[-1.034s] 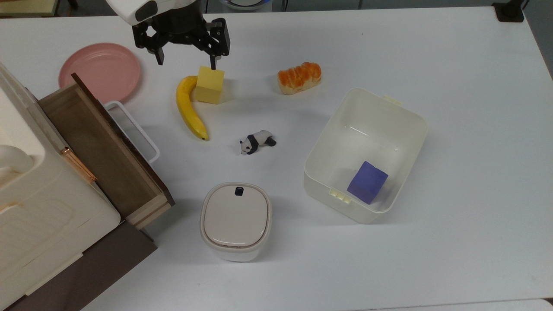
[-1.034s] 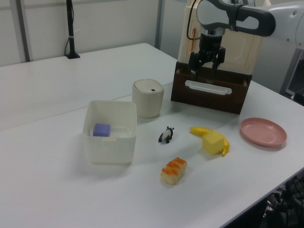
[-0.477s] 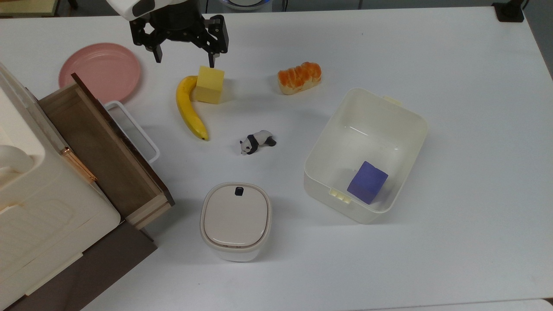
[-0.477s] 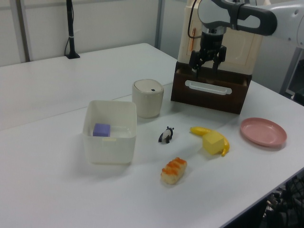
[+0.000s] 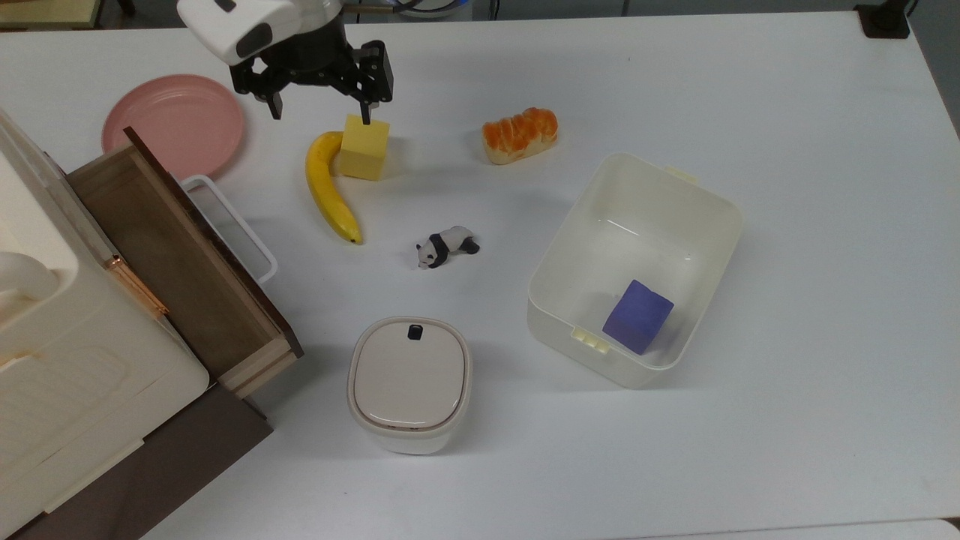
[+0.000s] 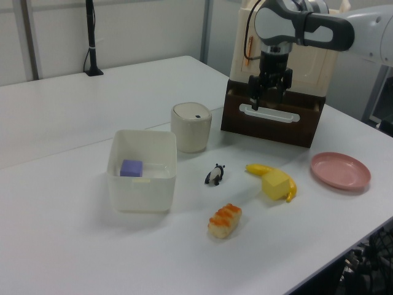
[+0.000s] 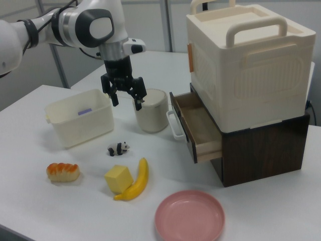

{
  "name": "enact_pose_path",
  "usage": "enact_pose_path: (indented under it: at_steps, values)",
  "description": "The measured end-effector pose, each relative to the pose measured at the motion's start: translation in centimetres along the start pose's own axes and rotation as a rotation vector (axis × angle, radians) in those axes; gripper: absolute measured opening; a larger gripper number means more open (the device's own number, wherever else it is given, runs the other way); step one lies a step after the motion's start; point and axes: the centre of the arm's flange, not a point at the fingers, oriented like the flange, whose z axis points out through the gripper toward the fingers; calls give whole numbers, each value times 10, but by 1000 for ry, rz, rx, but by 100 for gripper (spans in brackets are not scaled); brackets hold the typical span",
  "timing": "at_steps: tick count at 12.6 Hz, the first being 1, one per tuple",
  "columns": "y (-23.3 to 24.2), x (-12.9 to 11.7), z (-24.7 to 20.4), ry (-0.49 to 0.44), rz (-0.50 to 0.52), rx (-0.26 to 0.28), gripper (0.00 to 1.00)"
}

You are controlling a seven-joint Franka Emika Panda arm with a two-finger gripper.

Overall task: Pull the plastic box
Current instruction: 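Move the gripper over the plastic box and lower it inside the rim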

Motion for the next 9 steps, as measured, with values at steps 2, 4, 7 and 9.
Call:
enact_pose_path:
  at_steps: [2, 4, 7, 9]
  values:
    - [-1, 0, 13, -24, -27, 2, 100]
    - [-10, 5, 20, -20, -165, 14, 100]
    - [-80, 28, 33, 77, -391, 99, 100]
    - [-135, 39, 47, 116, -524, 88, 100]
